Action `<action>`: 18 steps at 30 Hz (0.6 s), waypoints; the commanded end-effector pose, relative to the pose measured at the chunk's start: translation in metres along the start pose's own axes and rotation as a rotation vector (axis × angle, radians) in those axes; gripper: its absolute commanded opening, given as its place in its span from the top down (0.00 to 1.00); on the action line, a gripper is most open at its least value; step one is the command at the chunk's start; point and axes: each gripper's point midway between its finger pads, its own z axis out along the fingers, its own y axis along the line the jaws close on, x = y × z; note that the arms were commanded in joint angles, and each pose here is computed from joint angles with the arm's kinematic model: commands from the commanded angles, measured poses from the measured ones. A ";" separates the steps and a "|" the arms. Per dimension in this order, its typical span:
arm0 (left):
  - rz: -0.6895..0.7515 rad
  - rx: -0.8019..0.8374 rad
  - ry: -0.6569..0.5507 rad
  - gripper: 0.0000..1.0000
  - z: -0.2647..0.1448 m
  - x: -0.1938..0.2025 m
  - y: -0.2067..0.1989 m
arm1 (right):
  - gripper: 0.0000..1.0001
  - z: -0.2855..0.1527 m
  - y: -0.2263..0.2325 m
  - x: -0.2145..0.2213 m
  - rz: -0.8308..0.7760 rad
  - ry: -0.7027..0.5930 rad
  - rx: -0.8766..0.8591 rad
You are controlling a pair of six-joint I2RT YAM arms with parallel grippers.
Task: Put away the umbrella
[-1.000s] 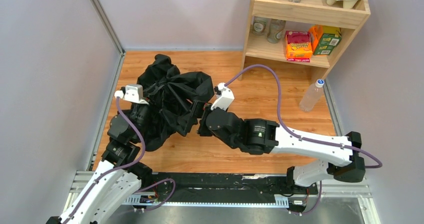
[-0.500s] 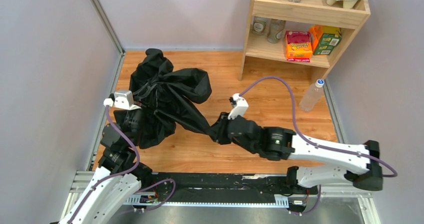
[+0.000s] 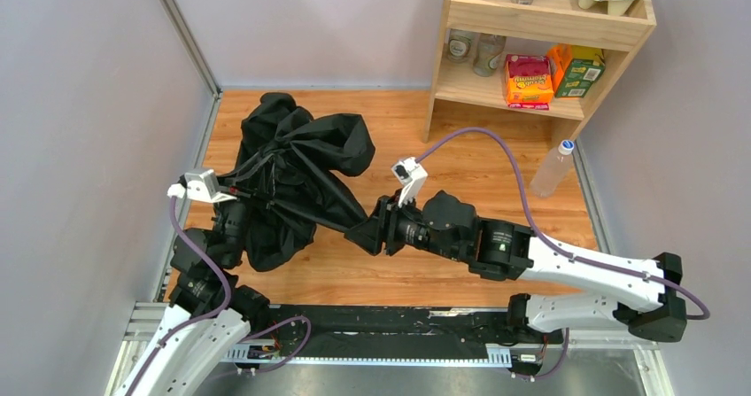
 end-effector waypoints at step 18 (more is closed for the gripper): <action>-0.405 0.499 0.136 1.00 -0.016 -0.004 -0.106 | 0.17 -0.092 0.002 0.027 -0.374 0.210 -0.152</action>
